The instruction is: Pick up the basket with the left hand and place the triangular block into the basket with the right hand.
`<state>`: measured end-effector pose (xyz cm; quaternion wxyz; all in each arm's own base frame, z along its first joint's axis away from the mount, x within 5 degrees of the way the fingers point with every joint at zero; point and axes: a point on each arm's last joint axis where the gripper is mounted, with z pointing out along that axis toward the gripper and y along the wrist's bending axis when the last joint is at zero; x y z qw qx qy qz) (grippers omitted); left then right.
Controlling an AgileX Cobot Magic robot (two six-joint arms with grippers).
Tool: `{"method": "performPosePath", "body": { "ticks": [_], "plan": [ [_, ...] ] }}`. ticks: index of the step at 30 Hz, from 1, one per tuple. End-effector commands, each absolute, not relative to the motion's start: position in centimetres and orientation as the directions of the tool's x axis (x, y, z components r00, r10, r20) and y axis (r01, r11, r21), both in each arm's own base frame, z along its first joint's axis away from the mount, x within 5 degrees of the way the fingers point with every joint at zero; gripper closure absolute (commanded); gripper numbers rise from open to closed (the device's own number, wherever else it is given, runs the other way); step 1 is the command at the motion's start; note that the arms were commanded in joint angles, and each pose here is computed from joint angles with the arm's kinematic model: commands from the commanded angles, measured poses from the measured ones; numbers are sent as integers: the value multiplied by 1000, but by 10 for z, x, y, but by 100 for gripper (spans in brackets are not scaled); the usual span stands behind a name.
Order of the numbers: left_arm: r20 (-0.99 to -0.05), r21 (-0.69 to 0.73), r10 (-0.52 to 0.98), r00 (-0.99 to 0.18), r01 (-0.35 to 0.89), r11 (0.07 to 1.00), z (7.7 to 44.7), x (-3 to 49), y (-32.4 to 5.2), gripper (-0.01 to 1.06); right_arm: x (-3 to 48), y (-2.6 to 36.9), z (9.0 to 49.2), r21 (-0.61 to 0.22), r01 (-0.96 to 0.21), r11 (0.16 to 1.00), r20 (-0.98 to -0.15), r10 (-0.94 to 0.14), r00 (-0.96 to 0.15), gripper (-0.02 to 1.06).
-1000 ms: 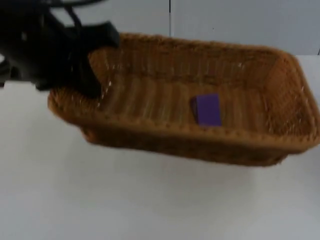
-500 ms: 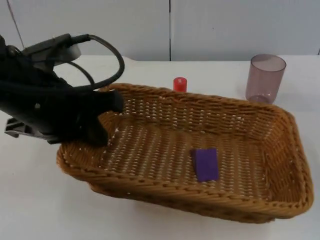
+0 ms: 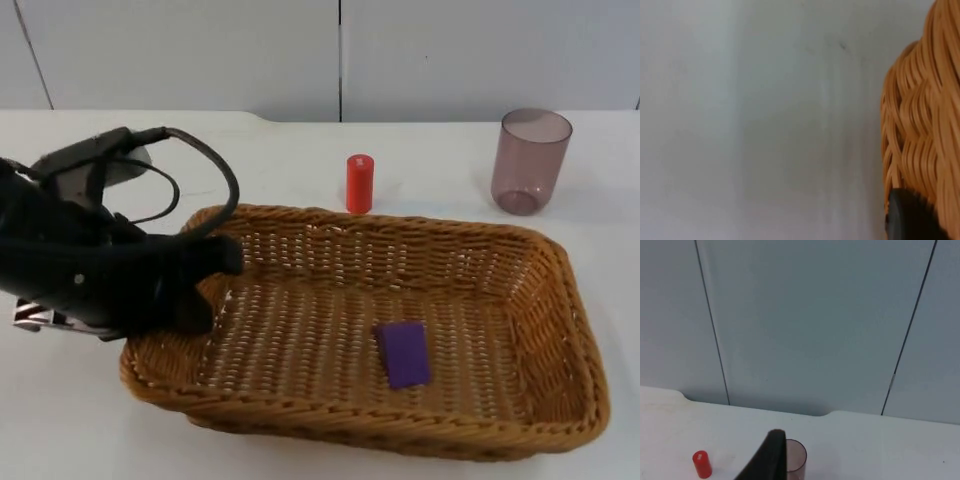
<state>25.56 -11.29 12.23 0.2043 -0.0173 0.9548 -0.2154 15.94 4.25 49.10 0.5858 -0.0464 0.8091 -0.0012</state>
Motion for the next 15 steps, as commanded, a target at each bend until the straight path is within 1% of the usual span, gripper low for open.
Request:
{"method": "performPosePath", "body": {
  "ticks": [1, 4, 8, 10, 15],
  "plan": [
    [-363, -481, -162, -917, 36, 876, 121, 256, -118, 105, 158, 40, 493, -61, -66, 996, -949, -78, -304, 0],
    [-358, -492, -161, -920, 39, 870, 115, 257, -120, 105, 158, 40, 493, -63, -66, 996, -949, -81, -306, 0],
    [-326, -501, -152, -933, 34, 865, 106, 257, -118, 105, 158, 40, 492, -64, -65, 996, -948, -81, -309, 0],
    [-301, -479, -163, -940, 2, 878, 97, 253, -109, 105, 158, 40, 492, -70, -67, 995, -947, -87, -309, 0],
    [-315, -455, -154, -936, 7, 890, 94, 255, -98, 105, 158, 40, 492, -72, -66, 995, -946, -89, -311, 0]
  ]
}}
